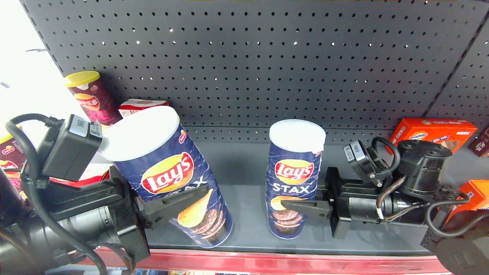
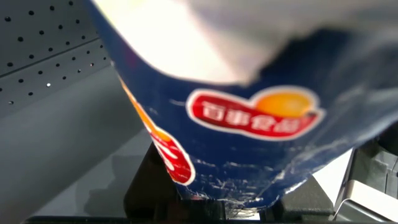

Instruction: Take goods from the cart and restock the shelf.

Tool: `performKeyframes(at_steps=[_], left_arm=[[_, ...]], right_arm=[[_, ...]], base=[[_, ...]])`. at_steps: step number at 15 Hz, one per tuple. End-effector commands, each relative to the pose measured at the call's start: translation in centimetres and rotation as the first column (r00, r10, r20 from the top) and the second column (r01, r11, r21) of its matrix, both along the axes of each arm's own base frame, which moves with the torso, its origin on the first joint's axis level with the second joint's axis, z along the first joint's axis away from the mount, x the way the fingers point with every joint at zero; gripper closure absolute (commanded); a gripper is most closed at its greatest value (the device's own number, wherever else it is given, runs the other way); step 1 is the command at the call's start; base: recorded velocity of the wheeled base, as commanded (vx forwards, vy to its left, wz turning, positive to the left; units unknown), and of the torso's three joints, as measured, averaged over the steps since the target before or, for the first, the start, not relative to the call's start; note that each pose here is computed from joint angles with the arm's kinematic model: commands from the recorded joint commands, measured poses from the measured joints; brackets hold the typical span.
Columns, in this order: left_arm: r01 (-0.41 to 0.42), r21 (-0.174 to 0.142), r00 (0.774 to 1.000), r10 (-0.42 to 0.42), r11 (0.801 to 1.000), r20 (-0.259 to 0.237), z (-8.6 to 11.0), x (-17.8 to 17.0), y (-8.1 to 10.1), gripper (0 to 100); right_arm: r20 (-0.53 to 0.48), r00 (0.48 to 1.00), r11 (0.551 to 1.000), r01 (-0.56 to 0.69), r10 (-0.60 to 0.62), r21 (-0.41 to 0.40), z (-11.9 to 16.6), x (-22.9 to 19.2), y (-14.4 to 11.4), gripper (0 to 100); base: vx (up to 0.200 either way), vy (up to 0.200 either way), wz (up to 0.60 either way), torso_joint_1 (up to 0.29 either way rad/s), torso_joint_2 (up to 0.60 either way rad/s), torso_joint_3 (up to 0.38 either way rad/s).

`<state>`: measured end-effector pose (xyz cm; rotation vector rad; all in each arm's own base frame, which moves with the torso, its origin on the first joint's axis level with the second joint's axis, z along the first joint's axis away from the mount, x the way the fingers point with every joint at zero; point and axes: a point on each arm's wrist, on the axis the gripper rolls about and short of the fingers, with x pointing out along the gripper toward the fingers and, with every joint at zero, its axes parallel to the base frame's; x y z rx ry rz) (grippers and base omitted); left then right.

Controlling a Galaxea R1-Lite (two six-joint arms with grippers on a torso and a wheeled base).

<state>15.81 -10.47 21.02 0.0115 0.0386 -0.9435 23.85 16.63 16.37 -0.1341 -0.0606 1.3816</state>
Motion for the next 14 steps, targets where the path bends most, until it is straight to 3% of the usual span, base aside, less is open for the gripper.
performKeyframes(at_steps=[1,6,7,11,14], left_arm=[[0.000,0.001,1.000,0.000,1.000,-0.001,0.0,0.0,0.0,100],[0.000,0.000,1.000,0.000,1.000,-0.003,-0.1,0.0,0.0,100],[0.000,0.000,1.000,0.000,1.000,-0.003,-0.1,0.0,0.0,100],[0.000,-0.001,1.000,0.000,1.000,-0.001,0.0,-0.1,0.0,100],[0.000,-0.001,1.000,0.000,1.000,-0.001,0.0,-0.1,0.0,100]], right_arm=[[-0.013,1.000,1.000,-0.003,0.003,-0.008,-0.6,0.4,0.2,100],[-0.013,1.000,1.000,-0.001,0.001,-0.009,-0.8,0.3,0.1,100],[-0.013,1.000,1.000,-0.001,0.001,-0.009,-0.7,0.2,0.1,0],[0.021,1.000,1.000,0.012,-0.013,0.010,0.5,-0.7,-0.8,0],[0.048,0.998,0.999,0.042,-0.044,0.028,1.6,-3.5,-3.3,0]], base=[[0.000,0.000,0.00,0.000,0.00,0.000],[0.000,0.000,0.00,0.000,0.00,0.000],[0.000,0.000,0.00,0.000,0.00,0.000],[0.000,0.000,0.00,0.000,0.00,0.000],[0.000,0.000,0.00,0.000,0.00,0.000]])
